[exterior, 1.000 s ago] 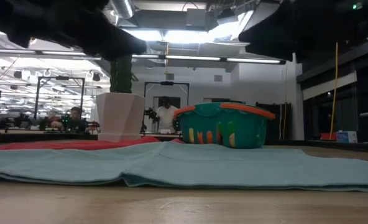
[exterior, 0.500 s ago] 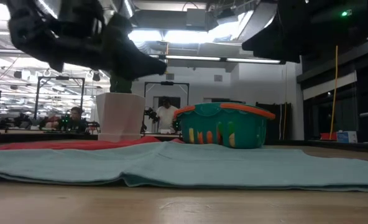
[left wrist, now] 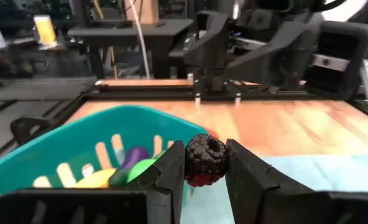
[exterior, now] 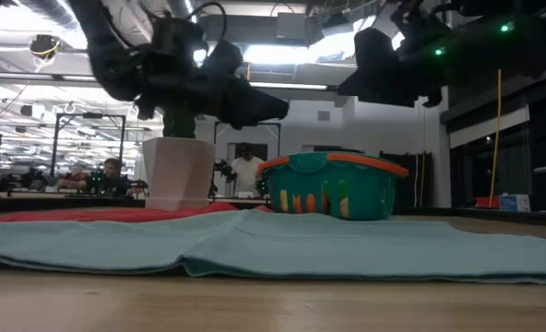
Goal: Pick and placing Produce into tupperware
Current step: Put the blackberry into the blue basket
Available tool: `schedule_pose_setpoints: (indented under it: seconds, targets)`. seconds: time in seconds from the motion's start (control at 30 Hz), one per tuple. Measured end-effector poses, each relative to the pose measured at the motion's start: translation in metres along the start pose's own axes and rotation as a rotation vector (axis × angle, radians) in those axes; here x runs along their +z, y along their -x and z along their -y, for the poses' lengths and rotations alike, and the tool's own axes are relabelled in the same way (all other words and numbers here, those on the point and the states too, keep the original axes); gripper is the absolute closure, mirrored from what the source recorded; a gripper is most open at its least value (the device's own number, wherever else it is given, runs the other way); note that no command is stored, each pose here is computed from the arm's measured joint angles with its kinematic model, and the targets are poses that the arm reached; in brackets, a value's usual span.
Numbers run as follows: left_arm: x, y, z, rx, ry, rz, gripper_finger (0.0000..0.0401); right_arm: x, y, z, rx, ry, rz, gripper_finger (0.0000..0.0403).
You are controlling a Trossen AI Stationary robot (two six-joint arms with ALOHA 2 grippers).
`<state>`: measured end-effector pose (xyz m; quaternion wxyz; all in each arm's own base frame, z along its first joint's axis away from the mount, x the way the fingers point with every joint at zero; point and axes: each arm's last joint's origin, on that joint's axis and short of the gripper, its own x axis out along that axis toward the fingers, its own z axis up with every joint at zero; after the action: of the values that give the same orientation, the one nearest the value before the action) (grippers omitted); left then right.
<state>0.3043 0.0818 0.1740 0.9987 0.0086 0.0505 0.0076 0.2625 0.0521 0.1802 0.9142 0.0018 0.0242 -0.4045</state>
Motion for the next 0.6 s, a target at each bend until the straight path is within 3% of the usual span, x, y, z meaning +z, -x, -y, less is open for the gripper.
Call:
schedule_pose_setpoints:
  seconds: [0.23,0.6]
  targets:
    - [0.014,-0.015,-0.018,0.024,-0.026,-0.114,0.0318,0.006,-0.015,0.024,-0.022,0.04,-0.085,0.0155]
    - [0.04,-0.031,-0.031,0.006,-0.133,-0.27,0.0318,0.018,-0.025,0.063,0.125,0.003,-0.29,0.0155]
